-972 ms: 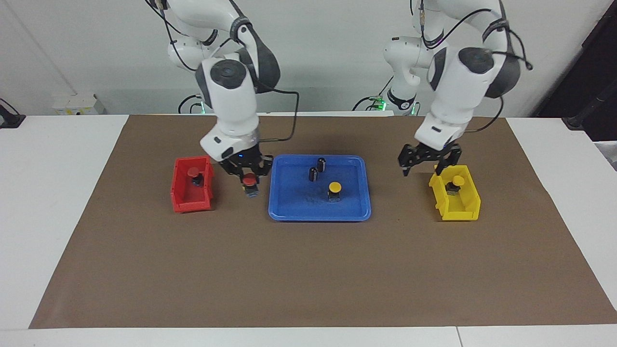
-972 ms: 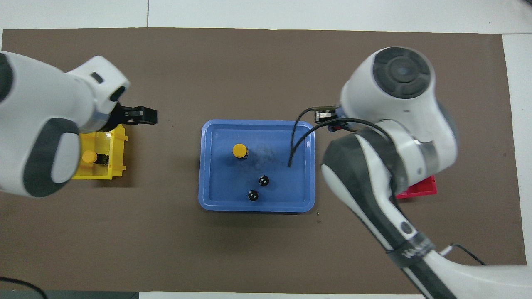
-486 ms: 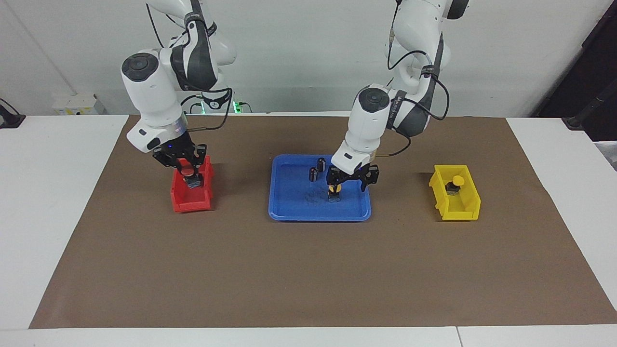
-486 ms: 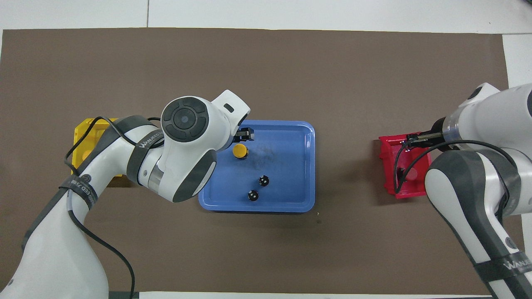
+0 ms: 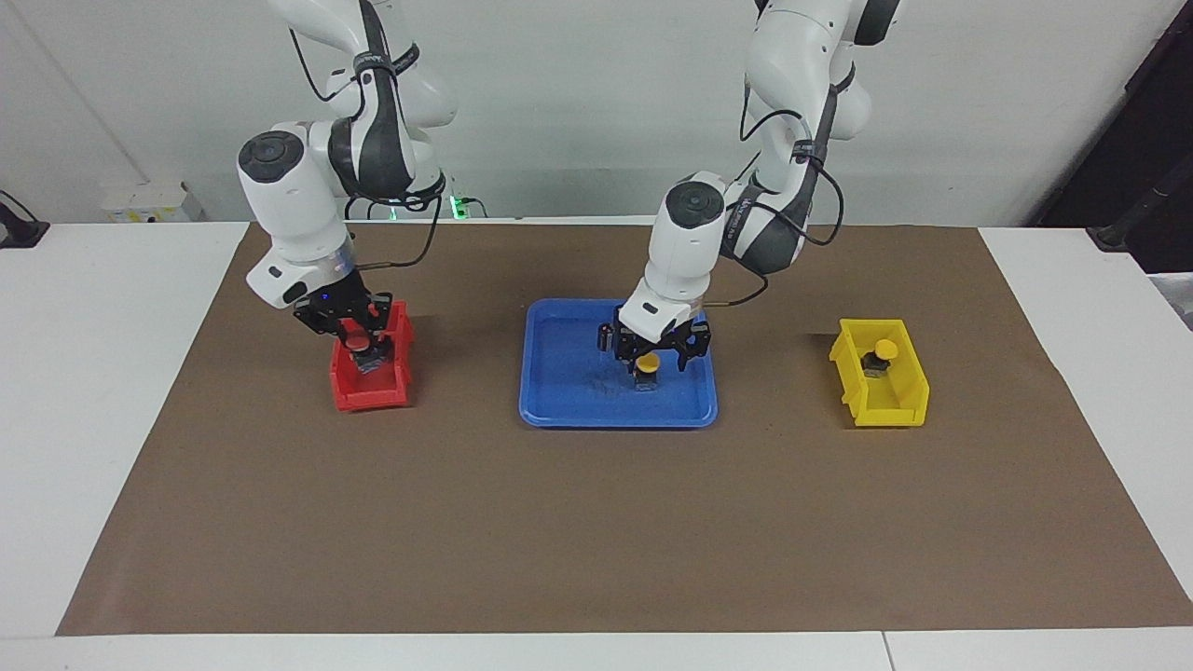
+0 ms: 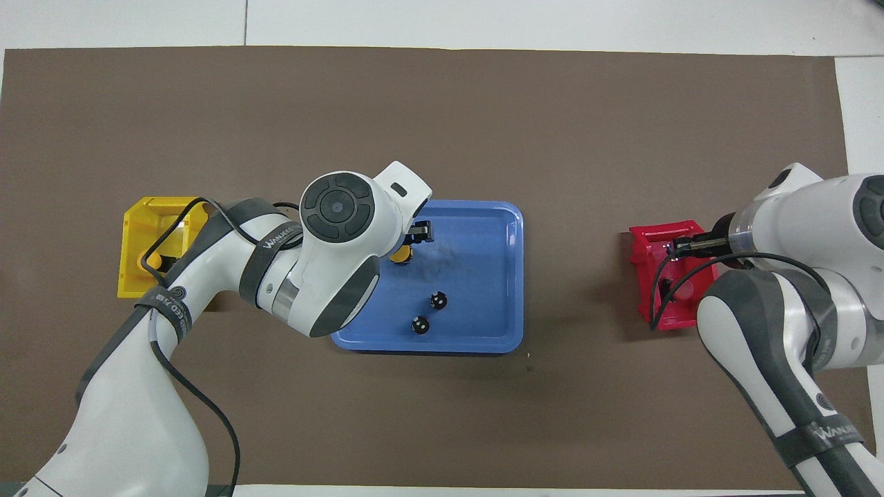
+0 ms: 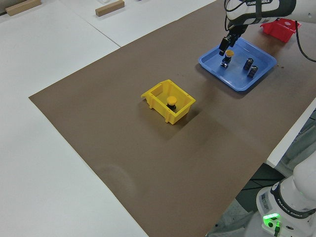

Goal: Sort red and yellow buttons by color
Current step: 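Grasp the last yellow button with the left gripper while the right gripper releases red, then carry the yellow button into the yellow bin and open the left gripper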

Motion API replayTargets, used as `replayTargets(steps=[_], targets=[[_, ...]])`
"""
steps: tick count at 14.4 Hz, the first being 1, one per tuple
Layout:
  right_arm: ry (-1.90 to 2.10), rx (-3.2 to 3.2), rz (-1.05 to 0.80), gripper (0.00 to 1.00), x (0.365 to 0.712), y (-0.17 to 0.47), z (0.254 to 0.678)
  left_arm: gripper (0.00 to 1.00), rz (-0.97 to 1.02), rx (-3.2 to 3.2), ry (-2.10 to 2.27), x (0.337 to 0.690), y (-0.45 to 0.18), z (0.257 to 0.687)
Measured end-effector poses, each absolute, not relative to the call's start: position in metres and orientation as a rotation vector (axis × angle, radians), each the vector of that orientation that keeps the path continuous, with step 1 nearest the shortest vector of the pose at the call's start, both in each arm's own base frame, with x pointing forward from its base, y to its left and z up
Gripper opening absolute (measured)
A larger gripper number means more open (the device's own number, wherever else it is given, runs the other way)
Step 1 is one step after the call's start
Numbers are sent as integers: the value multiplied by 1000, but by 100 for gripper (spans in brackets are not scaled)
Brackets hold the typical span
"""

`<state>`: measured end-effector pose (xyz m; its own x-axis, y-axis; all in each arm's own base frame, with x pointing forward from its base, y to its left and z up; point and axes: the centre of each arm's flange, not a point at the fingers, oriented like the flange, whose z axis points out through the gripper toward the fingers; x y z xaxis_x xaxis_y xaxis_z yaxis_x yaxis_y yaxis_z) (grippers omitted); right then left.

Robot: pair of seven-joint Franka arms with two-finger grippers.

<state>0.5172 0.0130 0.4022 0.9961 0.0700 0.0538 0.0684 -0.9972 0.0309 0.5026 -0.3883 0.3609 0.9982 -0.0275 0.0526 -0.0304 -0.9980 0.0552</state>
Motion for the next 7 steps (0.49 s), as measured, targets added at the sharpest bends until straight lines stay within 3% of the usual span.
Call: replayTargets(steps=[7], targets=[[63, 3146, 122, 41, 507, 11, 361, 89, 64, 3090, -55, 495, -397, 355]])
